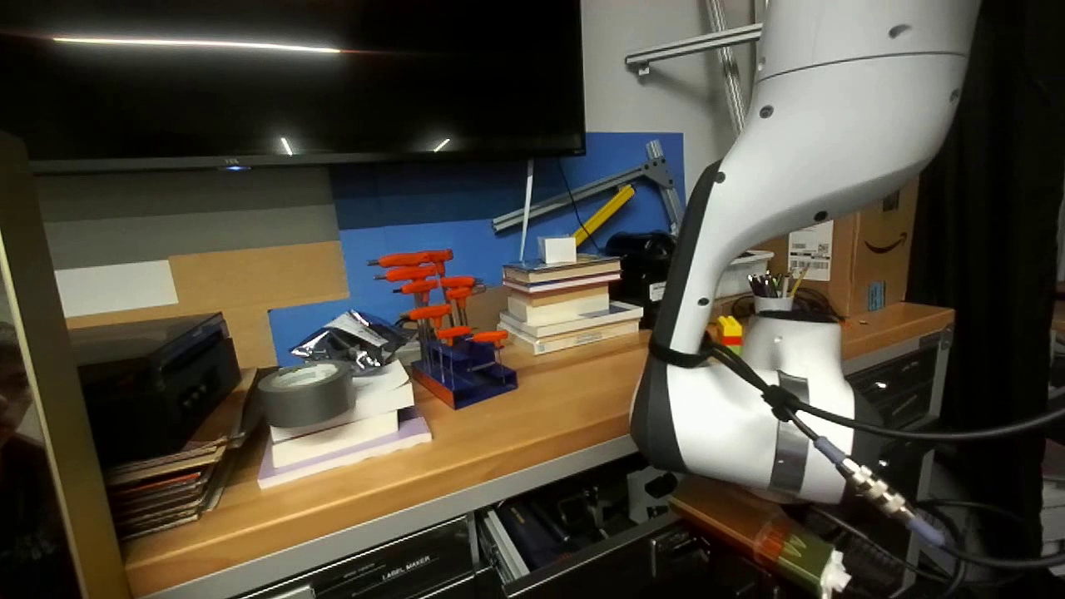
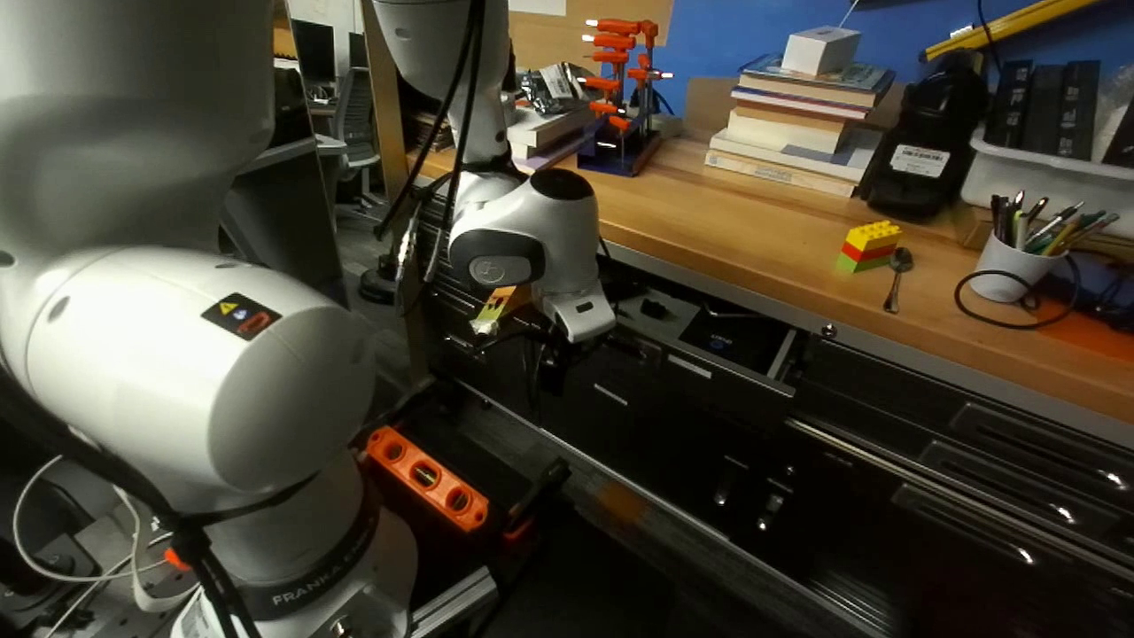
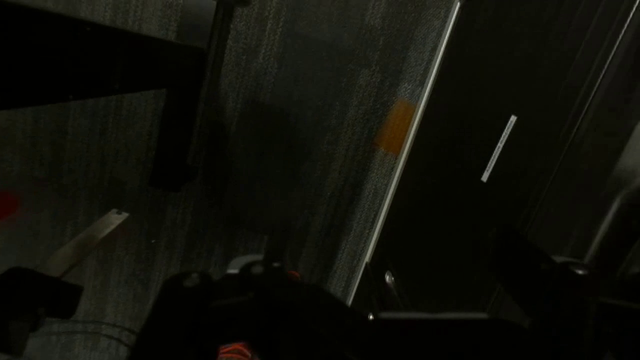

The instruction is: Put the black objects in the drawer and close it

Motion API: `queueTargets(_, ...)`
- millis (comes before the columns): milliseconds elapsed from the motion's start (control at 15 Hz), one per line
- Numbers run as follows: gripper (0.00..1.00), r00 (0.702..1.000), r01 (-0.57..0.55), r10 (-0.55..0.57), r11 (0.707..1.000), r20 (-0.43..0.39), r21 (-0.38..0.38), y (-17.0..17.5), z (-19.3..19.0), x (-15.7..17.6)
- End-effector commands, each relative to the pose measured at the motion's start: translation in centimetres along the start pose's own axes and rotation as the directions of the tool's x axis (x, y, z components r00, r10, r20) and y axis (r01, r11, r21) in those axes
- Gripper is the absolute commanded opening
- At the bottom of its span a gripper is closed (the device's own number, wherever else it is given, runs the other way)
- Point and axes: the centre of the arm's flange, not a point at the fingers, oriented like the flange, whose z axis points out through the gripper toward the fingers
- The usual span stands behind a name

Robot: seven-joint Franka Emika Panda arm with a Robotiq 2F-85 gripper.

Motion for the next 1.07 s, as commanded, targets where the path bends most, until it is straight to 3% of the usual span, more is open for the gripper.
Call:
queueTargets(0, 1.00, 0.999, 0.037, -0.037, 0.999, 0.038, 0.016, -5.8, 2.2, -0.9)
queueTargets(600, 1.00, 0.971, 0.212, -0.216, 0.976, 0.098, 0.053, -16.9, 6.6, -5.0)
queueTargets(867, 1.00, 0.964, 0.244, -0.251, 0.966, 0.090, 0.086, -19.4, 6.5, -5.4)
queueTargets(1000, 1.00, 0.959, 0.259, -0.266, 0.963, 0.101, 0.077, -19.1, 6.5, -5.5)
